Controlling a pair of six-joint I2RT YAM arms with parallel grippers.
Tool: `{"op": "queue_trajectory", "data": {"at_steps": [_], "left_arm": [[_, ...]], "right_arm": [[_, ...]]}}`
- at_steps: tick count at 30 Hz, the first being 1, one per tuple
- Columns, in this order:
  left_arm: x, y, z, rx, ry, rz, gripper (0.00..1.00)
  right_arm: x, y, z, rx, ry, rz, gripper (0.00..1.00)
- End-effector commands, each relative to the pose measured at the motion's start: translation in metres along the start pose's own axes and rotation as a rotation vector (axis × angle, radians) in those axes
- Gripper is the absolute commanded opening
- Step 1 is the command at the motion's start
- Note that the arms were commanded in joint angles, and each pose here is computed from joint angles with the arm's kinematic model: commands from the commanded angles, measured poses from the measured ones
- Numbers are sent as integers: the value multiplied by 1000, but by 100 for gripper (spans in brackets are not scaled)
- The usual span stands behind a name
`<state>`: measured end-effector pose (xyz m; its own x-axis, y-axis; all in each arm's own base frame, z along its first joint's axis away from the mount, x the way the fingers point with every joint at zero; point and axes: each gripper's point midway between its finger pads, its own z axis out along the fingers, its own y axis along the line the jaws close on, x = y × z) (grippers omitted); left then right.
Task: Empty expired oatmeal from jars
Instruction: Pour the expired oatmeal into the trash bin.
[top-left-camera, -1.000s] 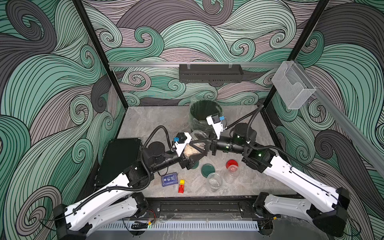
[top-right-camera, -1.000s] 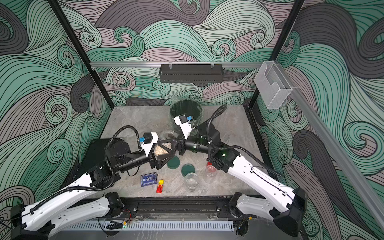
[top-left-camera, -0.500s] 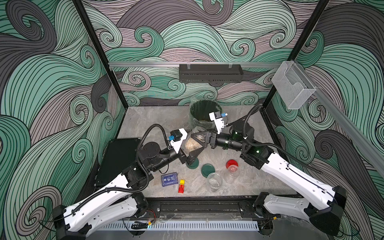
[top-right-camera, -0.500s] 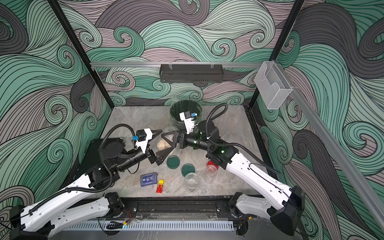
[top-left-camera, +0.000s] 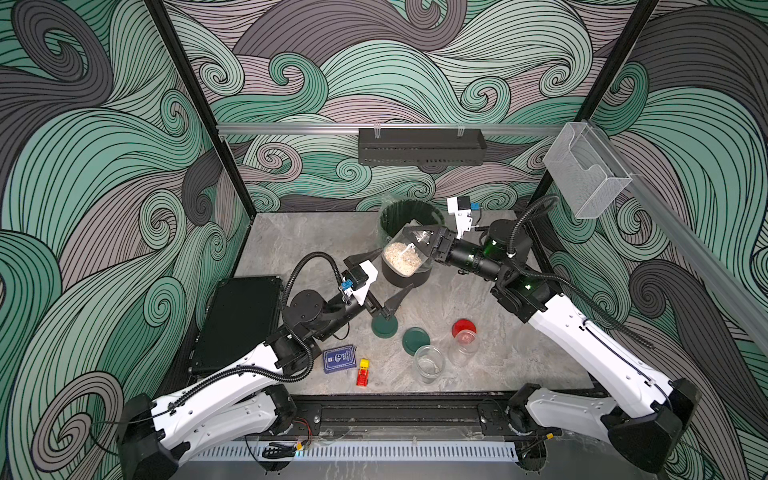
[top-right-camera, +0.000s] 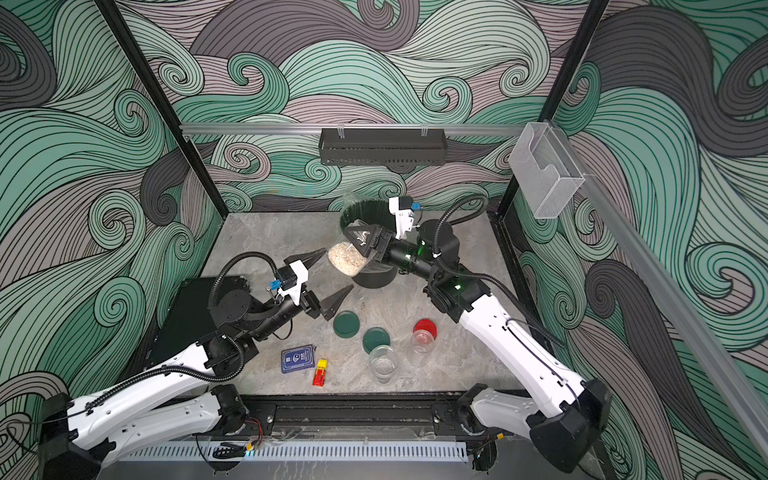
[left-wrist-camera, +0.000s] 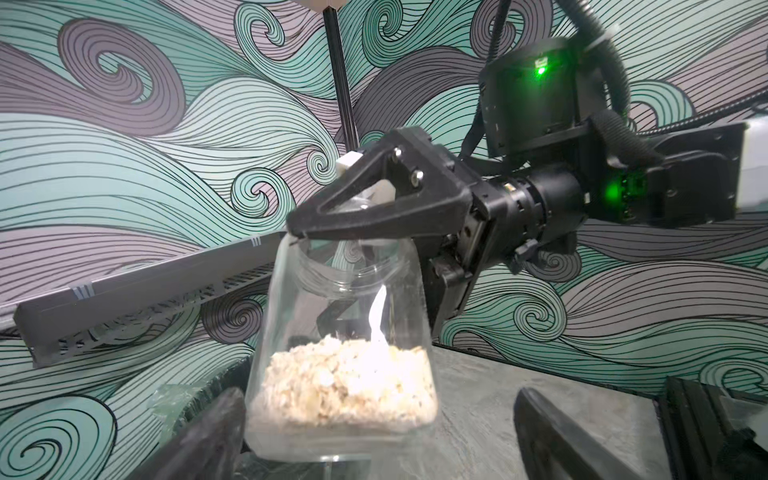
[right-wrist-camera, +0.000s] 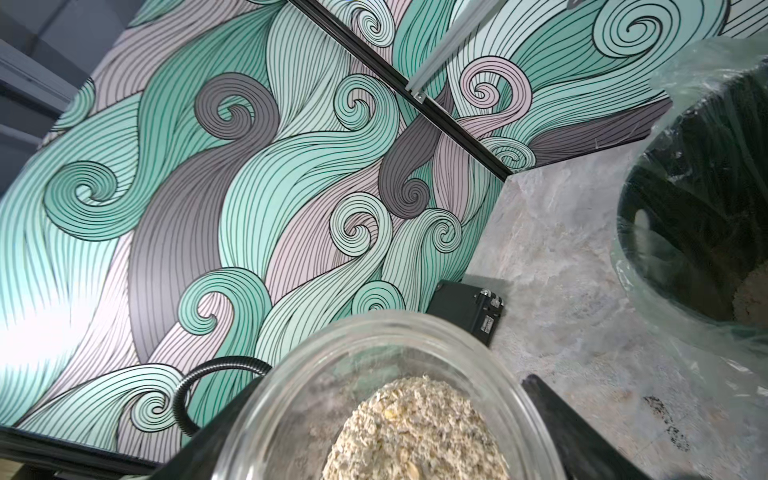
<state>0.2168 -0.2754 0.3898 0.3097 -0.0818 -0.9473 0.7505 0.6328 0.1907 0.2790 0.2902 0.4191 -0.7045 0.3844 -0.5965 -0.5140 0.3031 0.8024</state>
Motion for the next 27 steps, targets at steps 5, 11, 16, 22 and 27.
{"op": "queue_trajectory", "data": {"at_steps": [5, 11, 16, 22, 27], "left_arm": [[-33, 9, 20, -30, -100, 178, 99], [-36, 9, 27, -28, -115, 208, 99], [-34, 11, 31, -43, -121, 229, 99], [-44, 14, 41, -57, -132, 287, 99], [-43, 17, 45, -61, -124, 304, 93]], "right_arm": [[-25, 63, -11, -211, -45, 14, 5], [-27, 67, -12, -224, -43, 36, 5], [-27, 69, -8, -242, -27, 62, 5], [-26, 67, -5, -245, -19, 74, 5], [-26, 67, -2, -251, -15, 84, 5]]}}
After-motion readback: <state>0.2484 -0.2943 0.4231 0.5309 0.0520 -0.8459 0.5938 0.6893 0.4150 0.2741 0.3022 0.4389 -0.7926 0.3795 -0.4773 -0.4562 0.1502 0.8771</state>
